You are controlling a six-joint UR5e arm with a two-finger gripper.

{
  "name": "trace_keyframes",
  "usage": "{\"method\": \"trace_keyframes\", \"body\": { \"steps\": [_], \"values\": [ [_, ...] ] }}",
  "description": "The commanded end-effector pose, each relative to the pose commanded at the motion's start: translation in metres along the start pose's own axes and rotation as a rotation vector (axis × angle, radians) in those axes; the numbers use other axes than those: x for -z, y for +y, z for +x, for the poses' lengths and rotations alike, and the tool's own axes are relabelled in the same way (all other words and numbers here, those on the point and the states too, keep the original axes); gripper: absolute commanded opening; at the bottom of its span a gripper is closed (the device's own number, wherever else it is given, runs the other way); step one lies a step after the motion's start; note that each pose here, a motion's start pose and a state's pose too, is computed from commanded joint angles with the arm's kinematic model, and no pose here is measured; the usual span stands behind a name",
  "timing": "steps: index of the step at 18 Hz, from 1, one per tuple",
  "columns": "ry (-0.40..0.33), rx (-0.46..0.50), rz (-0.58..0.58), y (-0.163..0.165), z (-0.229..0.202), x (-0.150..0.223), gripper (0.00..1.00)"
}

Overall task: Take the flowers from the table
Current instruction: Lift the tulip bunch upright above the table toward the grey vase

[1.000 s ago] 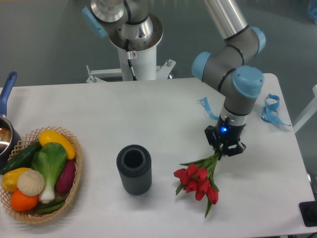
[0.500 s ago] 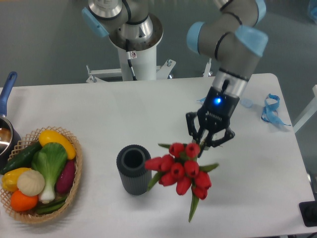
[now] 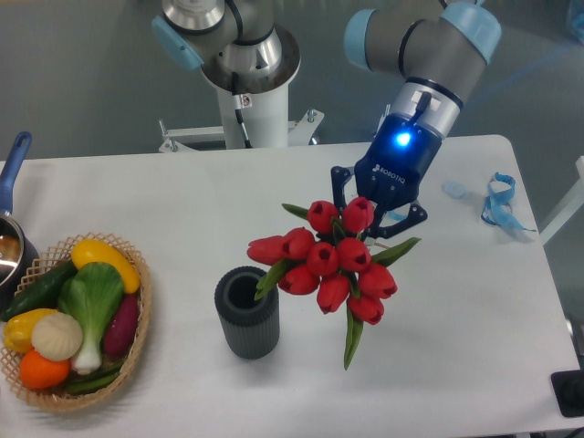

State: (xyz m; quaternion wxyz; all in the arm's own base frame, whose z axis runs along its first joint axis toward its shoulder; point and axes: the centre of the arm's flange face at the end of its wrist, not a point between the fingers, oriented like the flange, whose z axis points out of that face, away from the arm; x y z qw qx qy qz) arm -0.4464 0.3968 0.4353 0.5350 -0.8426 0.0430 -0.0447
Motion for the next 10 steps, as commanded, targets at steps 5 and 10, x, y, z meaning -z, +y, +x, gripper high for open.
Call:
{"method": "trace_keyframes", "body": {
  "steps": [5, 10],
  "values": [
    [0.001, 0.006, -0.001, 0.0014, -0.0002, -0.0007, 0.10],
    [-0.001, 0.002, -0.001, 0.0001, -0.0001, 0.0000, 0.10]
  ]
}}
